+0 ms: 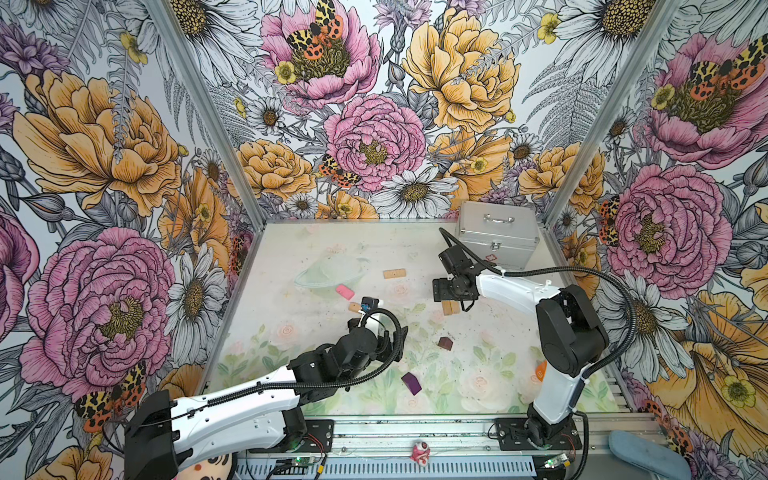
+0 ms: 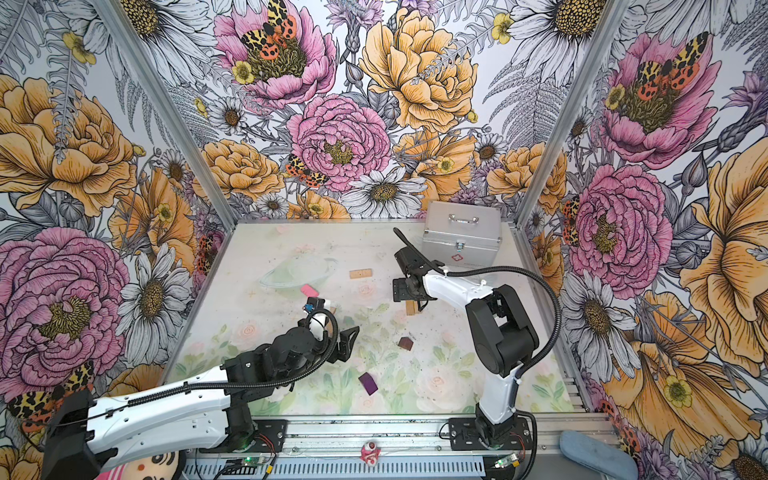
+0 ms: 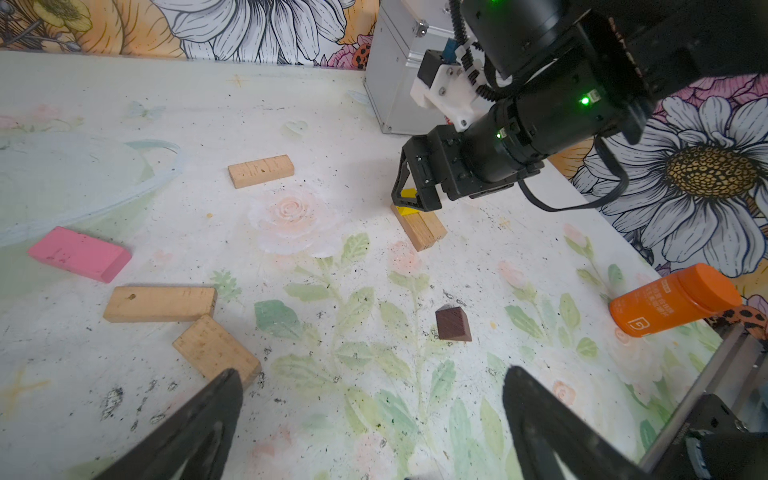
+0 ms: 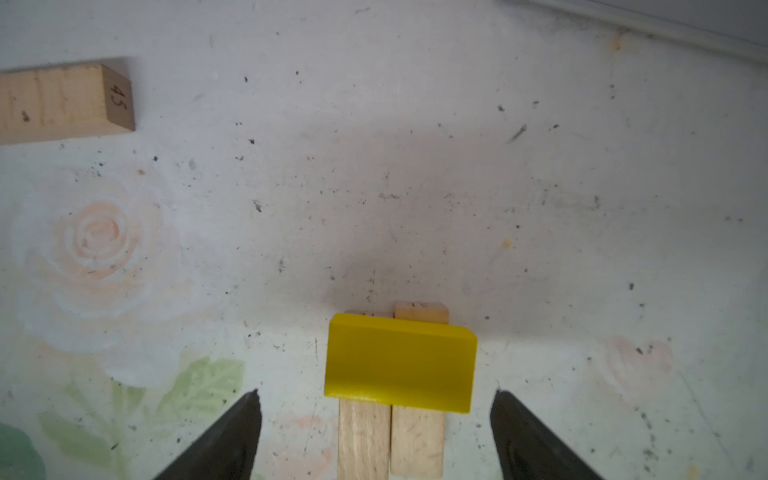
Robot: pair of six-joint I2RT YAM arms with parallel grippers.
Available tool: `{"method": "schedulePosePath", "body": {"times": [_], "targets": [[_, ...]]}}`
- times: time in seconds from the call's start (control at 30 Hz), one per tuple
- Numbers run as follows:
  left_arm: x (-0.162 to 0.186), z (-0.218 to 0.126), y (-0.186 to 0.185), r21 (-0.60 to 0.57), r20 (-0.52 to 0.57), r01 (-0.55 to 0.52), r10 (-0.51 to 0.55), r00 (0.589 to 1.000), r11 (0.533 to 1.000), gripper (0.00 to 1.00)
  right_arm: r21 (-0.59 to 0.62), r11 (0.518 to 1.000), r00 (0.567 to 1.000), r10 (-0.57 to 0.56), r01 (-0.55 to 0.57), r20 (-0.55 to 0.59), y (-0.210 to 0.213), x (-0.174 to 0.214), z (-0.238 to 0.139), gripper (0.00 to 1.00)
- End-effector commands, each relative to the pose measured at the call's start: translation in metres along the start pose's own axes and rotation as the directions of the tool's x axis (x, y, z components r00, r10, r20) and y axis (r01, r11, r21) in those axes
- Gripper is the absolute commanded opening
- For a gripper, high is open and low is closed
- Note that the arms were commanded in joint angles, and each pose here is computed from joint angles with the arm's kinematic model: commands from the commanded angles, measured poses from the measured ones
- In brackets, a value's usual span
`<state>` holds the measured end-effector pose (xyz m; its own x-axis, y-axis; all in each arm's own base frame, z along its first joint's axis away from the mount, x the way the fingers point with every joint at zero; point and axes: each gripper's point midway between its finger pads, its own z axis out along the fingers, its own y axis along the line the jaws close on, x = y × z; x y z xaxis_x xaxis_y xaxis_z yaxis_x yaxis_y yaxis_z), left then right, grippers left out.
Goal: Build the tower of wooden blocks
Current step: 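Raise the right gripper while the left arm moves toward the pink block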
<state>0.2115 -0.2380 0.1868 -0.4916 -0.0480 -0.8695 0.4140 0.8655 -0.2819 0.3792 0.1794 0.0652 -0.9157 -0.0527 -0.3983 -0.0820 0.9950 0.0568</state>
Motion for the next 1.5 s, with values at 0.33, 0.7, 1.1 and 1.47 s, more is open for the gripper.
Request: {"method": "schedulePosePath", "body": {"times": [0.33,0.7,1.1,1.47], "targets": [[0.012,-0.033,0.046,-0.078,0.048,0.128,-0.125,0.991,0.989,0.99,-0.034,0.998,0.995,-0.049,0.052,0.086,0.032,-0.017,-0.04,0.88],[0.025,-0.057,0.058,-0.038,0.081,0.218,-0.214,0.973,0.975,0.99,-0.072,0.994,0.992,-0.078,0.085,0.101,0.062,-0.009,-0.058,0.88],[0.042,-0.061,0.053,-0.009,0.037,0.217,-0.217,0.976,0.976,0.97,-0.081,0.989,0.988,-0.112,0.121,0.103,0.087,0.0,-0.068,0.88],[0.046,-0.064,0.055,-0.005,0.035,0.226,-0.226,0.974,0.974,0.97,-0.074,0.989,0.987,-0.124,0.132,0.099,0.091,0.008,-0.069,0.88]]}}
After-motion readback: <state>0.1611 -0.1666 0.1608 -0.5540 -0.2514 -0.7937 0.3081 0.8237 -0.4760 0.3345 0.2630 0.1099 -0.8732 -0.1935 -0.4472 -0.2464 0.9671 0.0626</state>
